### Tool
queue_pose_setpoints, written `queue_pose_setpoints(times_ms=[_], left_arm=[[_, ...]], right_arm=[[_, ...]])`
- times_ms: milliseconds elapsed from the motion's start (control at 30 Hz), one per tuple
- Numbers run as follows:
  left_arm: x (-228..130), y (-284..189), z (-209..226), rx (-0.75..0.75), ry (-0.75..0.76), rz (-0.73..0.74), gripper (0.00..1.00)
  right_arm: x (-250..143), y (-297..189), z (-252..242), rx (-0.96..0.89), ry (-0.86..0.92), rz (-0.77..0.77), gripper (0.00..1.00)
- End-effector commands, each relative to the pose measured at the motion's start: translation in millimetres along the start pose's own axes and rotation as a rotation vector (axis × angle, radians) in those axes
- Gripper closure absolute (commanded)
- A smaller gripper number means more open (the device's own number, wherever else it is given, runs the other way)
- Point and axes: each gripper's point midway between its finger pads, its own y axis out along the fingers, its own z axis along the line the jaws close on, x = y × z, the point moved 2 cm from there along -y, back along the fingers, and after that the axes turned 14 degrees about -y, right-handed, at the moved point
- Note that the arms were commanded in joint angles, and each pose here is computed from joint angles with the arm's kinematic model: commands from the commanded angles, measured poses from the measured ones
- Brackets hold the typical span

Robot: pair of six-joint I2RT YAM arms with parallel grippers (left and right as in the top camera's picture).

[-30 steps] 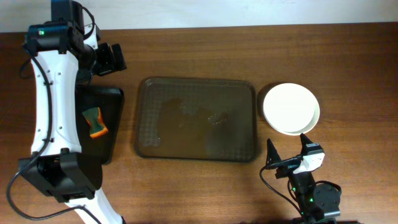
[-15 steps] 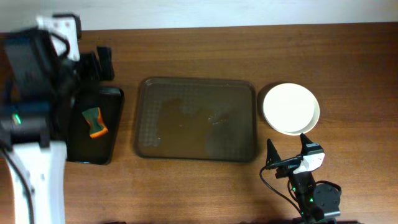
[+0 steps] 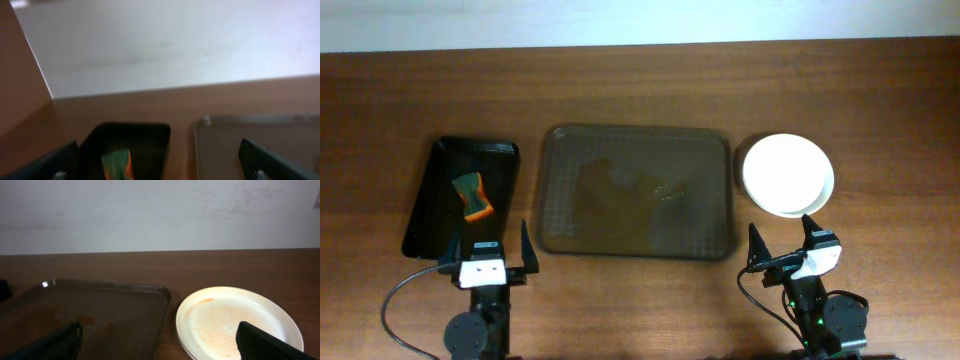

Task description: Clean dirty plates on tray and stack at the side

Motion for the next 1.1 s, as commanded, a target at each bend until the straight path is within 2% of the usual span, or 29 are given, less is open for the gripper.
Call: queue_pose_setpoints(times_ms=[0,1067], left_arm=[[-27.4,-1.9,3.9,0.011,0.106,0.098,0.00],[-27.7,-1.6,1.6,-0.004,0.105,0.100,0.00]], right_arm=[[-1.7,0.0,3.1,0.016,0.007,0.001,0.02],[-1.7,0.0,3.1,0.016,0.007,0.001,0.02]])
